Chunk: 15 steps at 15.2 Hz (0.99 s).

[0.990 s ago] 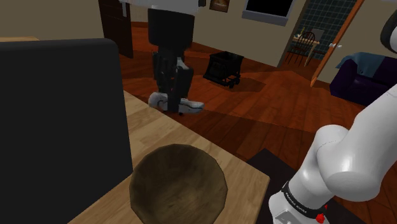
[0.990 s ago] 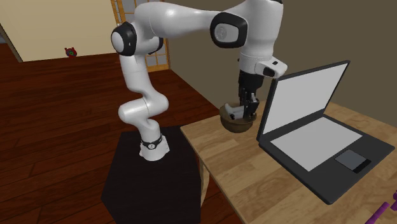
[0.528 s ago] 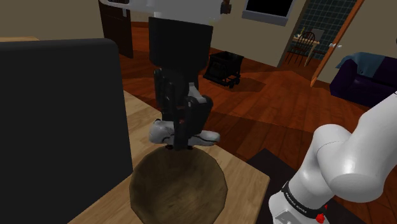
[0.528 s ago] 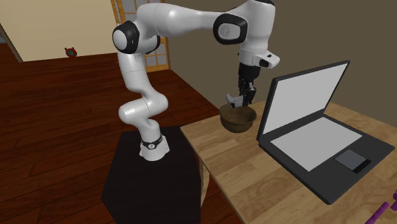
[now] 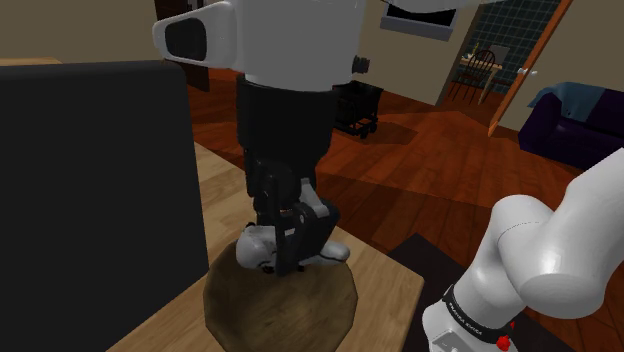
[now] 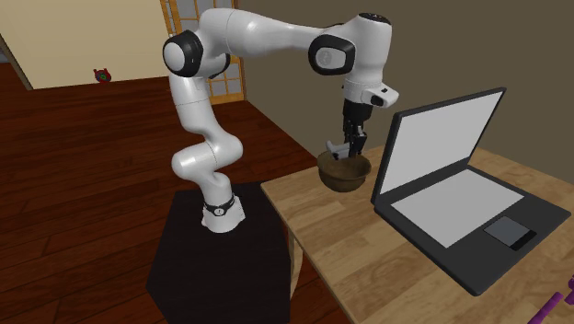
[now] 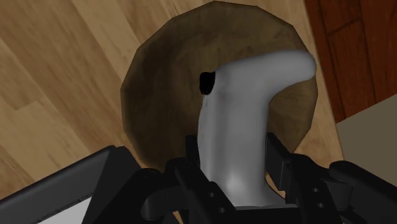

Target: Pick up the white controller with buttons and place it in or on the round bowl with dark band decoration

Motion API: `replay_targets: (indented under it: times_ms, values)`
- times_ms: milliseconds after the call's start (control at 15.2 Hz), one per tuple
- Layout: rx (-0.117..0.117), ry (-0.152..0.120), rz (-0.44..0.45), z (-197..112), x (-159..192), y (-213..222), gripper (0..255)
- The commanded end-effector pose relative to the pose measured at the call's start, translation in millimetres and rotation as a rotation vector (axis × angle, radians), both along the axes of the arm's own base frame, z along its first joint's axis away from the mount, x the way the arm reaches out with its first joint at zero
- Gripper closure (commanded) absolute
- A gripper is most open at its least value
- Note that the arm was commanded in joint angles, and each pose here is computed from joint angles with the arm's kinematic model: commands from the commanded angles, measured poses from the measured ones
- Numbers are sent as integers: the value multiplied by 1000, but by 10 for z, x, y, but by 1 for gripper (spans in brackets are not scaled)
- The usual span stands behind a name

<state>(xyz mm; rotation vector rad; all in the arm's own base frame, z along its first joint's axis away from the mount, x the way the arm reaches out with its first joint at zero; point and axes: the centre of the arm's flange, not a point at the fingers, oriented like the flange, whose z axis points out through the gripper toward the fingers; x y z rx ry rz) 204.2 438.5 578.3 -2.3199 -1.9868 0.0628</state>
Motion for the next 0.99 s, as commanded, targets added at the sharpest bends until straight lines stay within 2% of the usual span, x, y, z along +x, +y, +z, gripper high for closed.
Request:
replay_targets:
  times_ms: [0, 330, 858, 924]
  values:
    - [0, 0, 0, -116, -3, 5, 255]
    - [0, 0, 0, -391, -3, 5, 255]
    - [0, 0, 0, -391, -3, 5, 255]
    - [0, 0, 0, -391, -3, 5, 0]
